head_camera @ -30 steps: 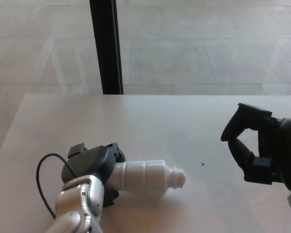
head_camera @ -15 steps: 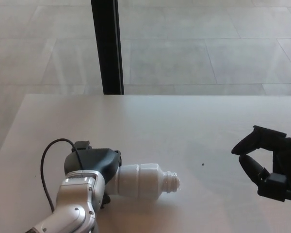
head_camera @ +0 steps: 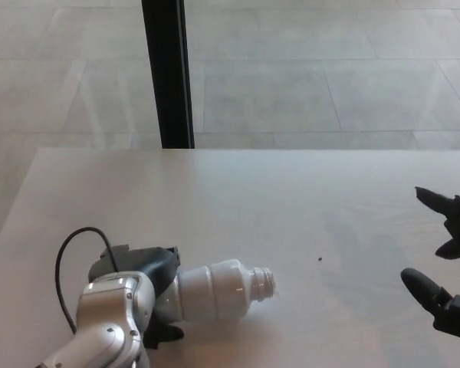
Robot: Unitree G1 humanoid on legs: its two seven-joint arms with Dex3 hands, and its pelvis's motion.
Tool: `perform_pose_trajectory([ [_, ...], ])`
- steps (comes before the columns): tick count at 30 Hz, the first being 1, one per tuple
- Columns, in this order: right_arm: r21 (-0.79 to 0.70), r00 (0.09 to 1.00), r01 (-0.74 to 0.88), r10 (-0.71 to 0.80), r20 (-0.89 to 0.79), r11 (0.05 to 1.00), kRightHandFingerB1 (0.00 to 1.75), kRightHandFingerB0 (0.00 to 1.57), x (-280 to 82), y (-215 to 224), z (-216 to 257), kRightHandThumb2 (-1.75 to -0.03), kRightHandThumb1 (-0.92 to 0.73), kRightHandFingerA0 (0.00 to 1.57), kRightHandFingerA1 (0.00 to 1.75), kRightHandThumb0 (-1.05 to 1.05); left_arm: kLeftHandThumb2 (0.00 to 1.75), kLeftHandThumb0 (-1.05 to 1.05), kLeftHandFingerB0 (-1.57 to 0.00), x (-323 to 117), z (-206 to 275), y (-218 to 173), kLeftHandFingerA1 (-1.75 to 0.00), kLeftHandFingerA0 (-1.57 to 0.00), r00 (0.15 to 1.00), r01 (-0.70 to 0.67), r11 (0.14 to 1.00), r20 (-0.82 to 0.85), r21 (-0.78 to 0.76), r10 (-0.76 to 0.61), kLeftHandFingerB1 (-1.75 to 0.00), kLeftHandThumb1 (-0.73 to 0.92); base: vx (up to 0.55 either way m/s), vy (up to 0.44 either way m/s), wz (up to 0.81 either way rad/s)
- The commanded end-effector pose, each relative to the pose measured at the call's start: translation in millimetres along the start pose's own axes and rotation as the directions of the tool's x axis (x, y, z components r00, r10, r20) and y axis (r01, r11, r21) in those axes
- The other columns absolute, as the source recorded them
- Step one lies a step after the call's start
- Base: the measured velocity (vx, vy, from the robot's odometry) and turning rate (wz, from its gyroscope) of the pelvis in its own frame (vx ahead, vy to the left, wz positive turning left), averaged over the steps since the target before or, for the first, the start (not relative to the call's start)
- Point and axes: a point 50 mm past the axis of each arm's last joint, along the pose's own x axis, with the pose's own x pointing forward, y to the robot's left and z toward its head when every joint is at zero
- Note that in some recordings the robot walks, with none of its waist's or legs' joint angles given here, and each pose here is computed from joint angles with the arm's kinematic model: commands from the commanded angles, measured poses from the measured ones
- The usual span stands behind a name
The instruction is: The robot uses its left hand to to lift the bottle kept on the middle of the desk and tilts it towards its right hand. It then uses its right hand to rotate its cap to open it and places the bottle and cap back on the desk
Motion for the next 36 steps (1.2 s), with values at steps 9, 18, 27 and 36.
perform_pose_trajectory([
  [9,-0.014,0.999,0.032,-0.032,-0.003,0.999,0.44,0.02,-2,-4,-6,-0.63,-0.75,0.07,1.16,-0.78,0.65,-1.05,0.00,-6,-13,-2,0.00,0.00,0.998,0.025,0.886,0.059,-0.464,0.002,0.00,0.70,0.00,0.000,0.00],
  [18,-0.030,0.999,0.033,-0.034,-0.029,0.999,0.34,0.00,-4,-8,-11,-0.61,-0.77,0.00,1.03,-0.78,0.66,-1.05,0.00,-11,-42,3,0.00,0.00,0.997,0.018,0.687,0.065,-0.726,0.042,0.00,0.75,0.00,0.000,0.00],
  [27,-0.014,0.998,0.056,-0.056,-0.041,0.998,0.41,0.01,-7,-21,-23,-0.95,-0.58,0.17,0.81,-0.81,1.03,-1.05,0.00,-22,-78,-6,-0.13,0.00,0.994,0.029,0.417,0.072,-0.908,0.087,0.00,0.78,0.00,0.000,0.00],
  [36,0.038,0.925,0.308,-0.290,-0.246,0.951,0.53,0.00,-23,-93,-77,-1.03,-0.45,0.22,0.72,-0.40,0.80,-0.80,0.00,-72,-191,-41,0.00,0.00,0.940,-0.166,-0.255,-0.231,-0.953,0.250,0.00,0.92,0.00,0.000,0.00],
])
